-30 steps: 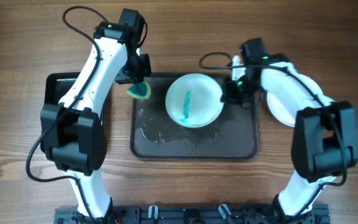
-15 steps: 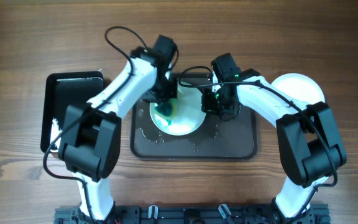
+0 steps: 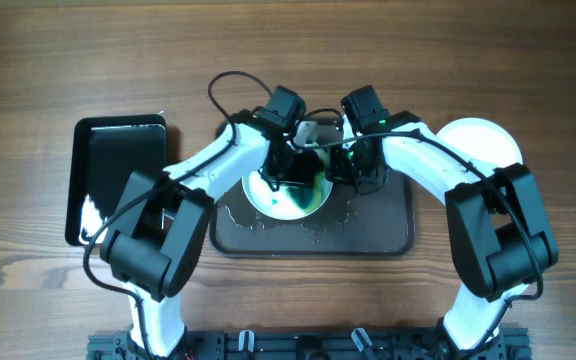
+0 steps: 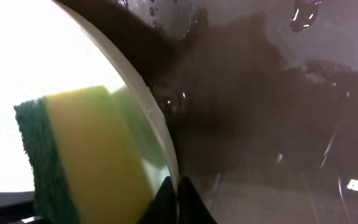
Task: Clean dirty plates on tray and stack at the side
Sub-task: 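Scrub the last plate with the sponge while right gripper holds it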
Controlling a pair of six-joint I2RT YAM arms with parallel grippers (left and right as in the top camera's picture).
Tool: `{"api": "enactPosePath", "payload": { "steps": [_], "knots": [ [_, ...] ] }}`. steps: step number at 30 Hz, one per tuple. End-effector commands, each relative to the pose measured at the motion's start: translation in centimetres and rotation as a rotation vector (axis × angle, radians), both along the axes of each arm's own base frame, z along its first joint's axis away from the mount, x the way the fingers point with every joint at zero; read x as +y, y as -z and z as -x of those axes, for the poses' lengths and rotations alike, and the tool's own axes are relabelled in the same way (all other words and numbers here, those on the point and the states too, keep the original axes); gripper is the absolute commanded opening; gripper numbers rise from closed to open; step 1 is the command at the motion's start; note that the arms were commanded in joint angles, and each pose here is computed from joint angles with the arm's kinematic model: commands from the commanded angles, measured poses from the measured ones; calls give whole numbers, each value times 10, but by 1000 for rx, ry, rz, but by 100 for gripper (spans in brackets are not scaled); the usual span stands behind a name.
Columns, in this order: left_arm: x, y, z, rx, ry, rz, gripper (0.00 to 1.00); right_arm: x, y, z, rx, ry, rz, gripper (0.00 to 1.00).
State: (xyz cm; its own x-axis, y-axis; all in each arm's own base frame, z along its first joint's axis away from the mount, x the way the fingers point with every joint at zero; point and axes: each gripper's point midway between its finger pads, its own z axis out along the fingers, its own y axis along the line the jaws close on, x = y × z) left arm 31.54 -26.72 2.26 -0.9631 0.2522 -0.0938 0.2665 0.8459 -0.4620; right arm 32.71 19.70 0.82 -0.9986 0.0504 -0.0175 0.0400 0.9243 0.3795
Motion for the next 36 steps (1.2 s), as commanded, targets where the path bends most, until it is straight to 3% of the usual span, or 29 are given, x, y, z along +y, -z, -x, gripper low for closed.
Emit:
{"api": "enactPosePath", "payload": {
  "steps": [1,5,7,9,11,13,16,20,23,26,29,31,32,33,36],
  "knots": [
    [36,15,-29,-25,-270,-166,4,2,5,4,14,-19,-5,4],
    [118,21,-51,-132,-515,-501,4,2,5,4,14,-19,-5,4],
    [147,20,-38,-122,-517,-645,4,2,7,4,15,-19,-4,4],
    [148,22,-17,-54,-408,-673,4,2,8,5,19,-4,-6,4],
    [128,25,-3,9,-254,-584,4,2,8,4,16,-5,-7,4],
    [77,21,25,114,1,-300,4,2,8,4,17,-3,-8,4],
    [28,-1,42,158,167,26,4,2,8,4,17,-2,-8,4],
    [13,-5,22,79,156,101,4,2,8,5,18,-3,-6,4],
    [40,13,-25,-48,-95,-125,4,2,8,4,17,-3,-7,4],
    [103,17,-66,-219,-432,-454,4,2,8,4,17,-4,-7,4],
    [143,14,-59,-242,-554,-647,4,2,8,4,16,-4,-7,4],
    [146,17,-44,-179,-530,-672,4,2,8,4,16,-5,-7,4],
    [136,21,-34,-124,-460,-630,4,2,8,4,15,-5,-7,4],
    [109,25,-18,-36,-288,-499,4,2,8,4,15,-5,-7,4],
    [47,12,24,143,0,-126,4,2,8,4,15,-5,-8,4]
  ]
}}
